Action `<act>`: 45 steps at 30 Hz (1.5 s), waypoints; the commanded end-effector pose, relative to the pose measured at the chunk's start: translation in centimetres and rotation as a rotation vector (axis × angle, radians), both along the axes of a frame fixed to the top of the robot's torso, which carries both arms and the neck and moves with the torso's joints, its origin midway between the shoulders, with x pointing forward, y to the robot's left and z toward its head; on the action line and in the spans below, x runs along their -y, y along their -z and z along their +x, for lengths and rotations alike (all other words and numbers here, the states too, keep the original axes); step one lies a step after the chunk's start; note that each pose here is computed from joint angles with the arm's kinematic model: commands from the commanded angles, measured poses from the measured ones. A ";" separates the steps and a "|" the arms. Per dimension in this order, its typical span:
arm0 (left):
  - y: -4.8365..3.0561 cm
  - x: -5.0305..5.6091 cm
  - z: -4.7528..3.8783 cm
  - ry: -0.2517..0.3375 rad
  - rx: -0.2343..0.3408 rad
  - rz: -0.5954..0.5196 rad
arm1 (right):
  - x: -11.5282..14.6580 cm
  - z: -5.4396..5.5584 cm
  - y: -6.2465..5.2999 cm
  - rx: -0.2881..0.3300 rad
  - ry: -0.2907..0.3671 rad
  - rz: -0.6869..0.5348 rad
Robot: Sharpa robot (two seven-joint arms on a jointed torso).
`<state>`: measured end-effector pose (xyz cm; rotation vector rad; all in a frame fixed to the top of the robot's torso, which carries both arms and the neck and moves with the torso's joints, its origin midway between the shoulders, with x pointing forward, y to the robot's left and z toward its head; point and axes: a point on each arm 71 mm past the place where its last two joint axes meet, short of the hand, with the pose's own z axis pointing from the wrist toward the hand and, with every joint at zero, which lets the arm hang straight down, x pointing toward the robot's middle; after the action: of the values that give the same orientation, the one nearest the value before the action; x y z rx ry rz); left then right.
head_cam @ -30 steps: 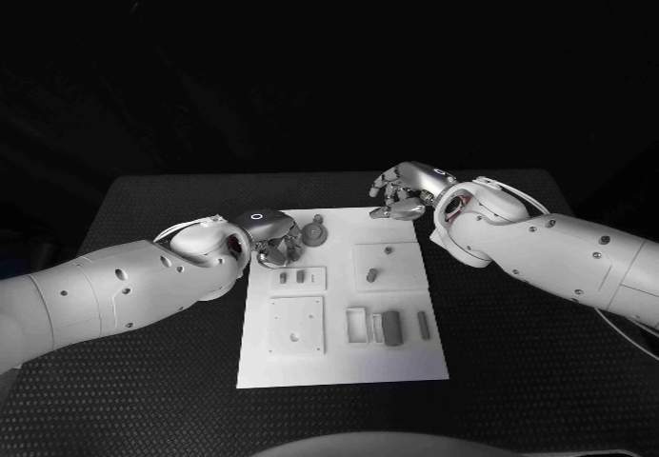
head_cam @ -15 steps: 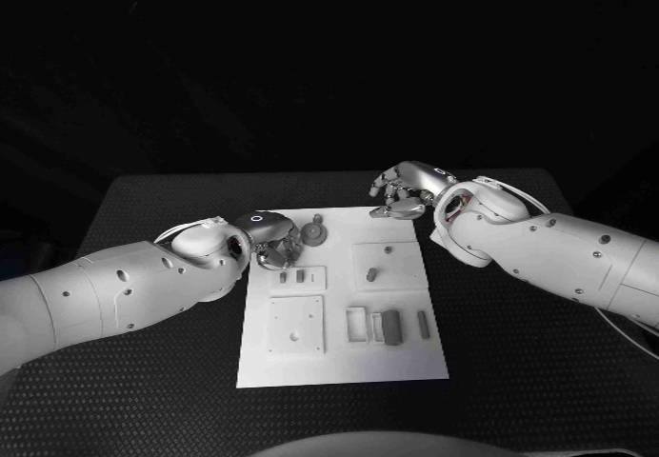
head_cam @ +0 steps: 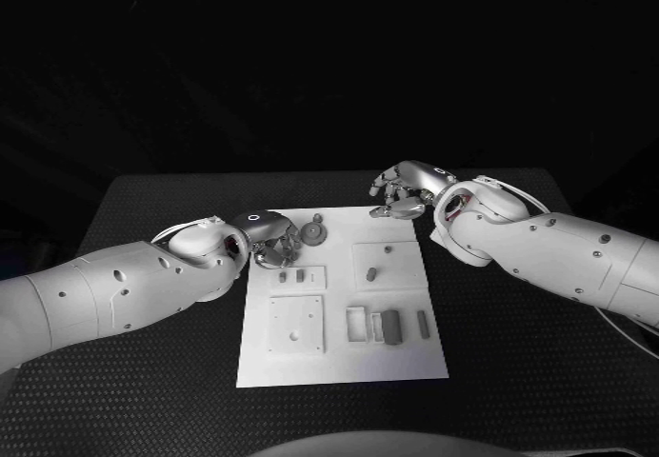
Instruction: Assemble the parts on the task board
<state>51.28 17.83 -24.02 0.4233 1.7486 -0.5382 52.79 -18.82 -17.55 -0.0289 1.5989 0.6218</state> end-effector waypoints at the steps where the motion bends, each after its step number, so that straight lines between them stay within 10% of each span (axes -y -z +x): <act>1: -0.15 0.0 0.01 -0.004 0.012 -0.011 | 0.0 0.0 0.0 0.003 -0.006 -0.001; 16: -0.83 -3.7 -0.45 -0.072 -0.007 -0.097 | 1.2 0.0 -0.1 0.016 0.002 0.012; 25: -2.92 -6.2 0.37 -0.224 -0.076 -0.374 | 2.8 -0.3 0.2 0.001 -0.005 0.001; 33: -4.05 -8.7 0.73 -0.410 -0.265 -0.836 | 3.5 -1.9 3.0 -0.034 -0.097 -0.169; 45: -4.20 -9.0 0.48 -0.416 -0.324 -0.954 | 3.0 -3.0 5.6 -0.009 -0.142 -0.296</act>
<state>51.79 26.99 -20.08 -0.6532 1.6277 -1.0028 49.97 -22.12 -23.05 -0.2719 1.7057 0.5189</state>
